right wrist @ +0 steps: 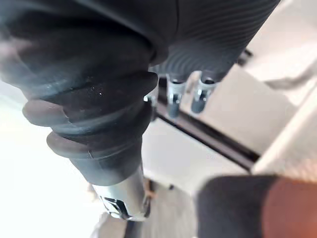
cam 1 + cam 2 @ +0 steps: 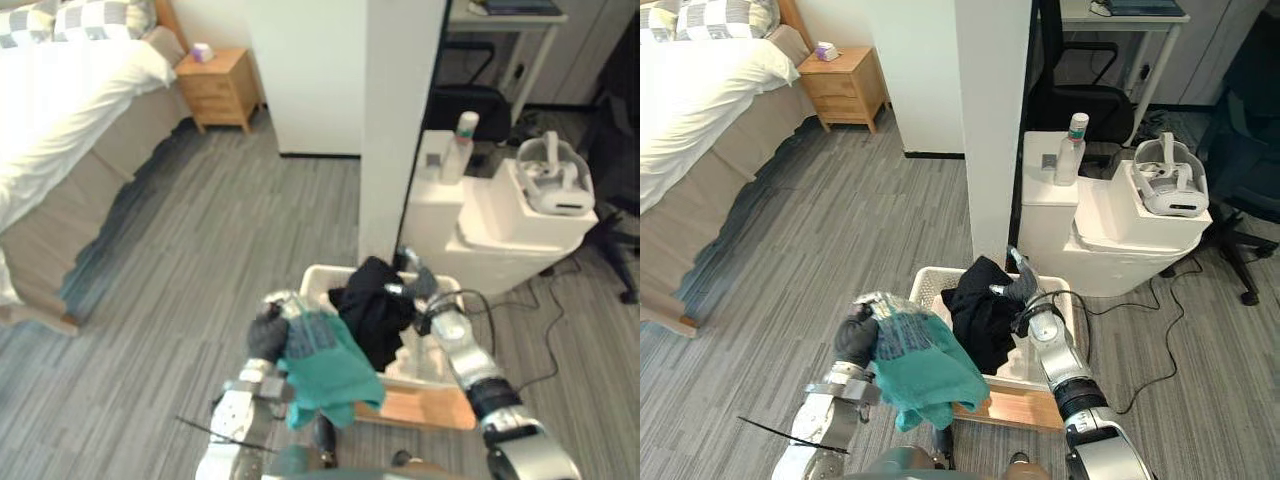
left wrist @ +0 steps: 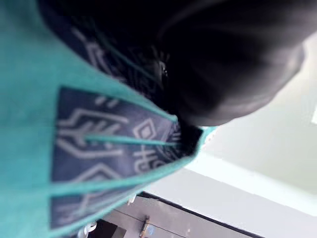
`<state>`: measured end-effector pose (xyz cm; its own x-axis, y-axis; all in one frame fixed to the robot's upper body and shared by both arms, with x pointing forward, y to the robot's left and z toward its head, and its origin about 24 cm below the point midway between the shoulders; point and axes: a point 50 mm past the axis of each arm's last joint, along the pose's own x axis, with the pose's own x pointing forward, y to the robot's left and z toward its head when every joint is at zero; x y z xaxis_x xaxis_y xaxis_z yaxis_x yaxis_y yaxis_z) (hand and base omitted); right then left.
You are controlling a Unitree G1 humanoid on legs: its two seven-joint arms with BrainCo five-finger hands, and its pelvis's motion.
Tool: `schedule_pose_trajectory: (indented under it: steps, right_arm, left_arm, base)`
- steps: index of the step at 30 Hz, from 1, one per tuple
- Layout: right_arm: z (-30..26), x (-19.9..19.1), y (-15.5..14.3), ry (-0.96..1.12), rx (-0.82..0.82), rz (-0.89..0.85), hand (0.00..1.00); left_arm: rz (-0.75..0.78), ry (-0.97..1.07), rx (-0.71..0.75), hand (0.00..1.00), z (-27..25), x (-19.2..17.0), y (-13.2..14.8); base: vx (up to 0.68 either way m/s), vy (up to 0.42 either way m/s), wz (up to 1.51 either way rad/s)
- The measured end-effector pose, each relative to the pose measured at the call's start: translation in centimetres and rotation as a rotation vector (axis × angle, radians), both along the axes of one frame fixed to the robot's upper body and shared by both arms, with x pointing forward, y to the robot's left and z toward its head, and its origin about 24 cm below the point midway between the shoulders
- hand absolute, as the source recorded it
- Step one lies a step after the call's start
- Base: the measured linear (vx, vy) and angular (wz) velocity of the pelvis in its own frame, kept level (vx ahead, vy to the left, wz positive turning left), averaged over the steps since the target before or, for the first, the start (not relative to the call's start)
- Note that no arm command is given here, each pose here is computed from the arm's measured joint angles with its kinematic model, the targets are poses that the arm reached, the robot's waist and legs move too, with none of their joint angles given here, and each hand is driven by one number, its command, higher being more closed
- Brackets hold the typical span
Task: Tidy the bed and pick cloth on bed and put in laundry
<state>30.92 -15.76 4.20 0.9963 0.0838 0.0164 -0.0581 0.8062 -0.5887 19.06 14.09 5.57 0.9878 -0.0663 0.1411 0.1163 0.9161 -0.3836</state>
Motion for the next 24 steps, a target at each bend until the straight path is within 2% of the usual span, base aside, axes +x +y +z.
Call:
schedule_pose_trajectory:
  steps: [8, 15, 17, 24]
  right_arm:
    - [4.9, -0.6, -1.2, -0.237, -0.084, -0.029, 0.00]
    - [8.3, -1.5, -3.8, -0.404, -0.102, -0.110, 0.00]
    - [8.3, -1.8, -4.6, -0.415, -0.099, -0.141, 0.00]
    - [7.9, -3.1, -5.7, -0.409, -0.089, -0.167, 0.00]
  left_arm:
    - [0.170, -0.316, 0.107, 1.00, 6.6, 3.4, 2.9]
    - [0.331, -0.543, 0.316, 1.00, 11.7, 5.2, 3.8]
    - [0.368, -0.590, 0.332, 1.00, 12.7, 6.2, 3.7]
    - [0.365, -0.475, 0.407, 1.00, 11.0, 8.7, 3.2]
  base:
    - [-0.01, 0.006, -0.16]
    - [0.00, 0.006, -0.16]
    - [0.01, -0.019, -0.17]
    - [0.03, -0.007, -0.19]
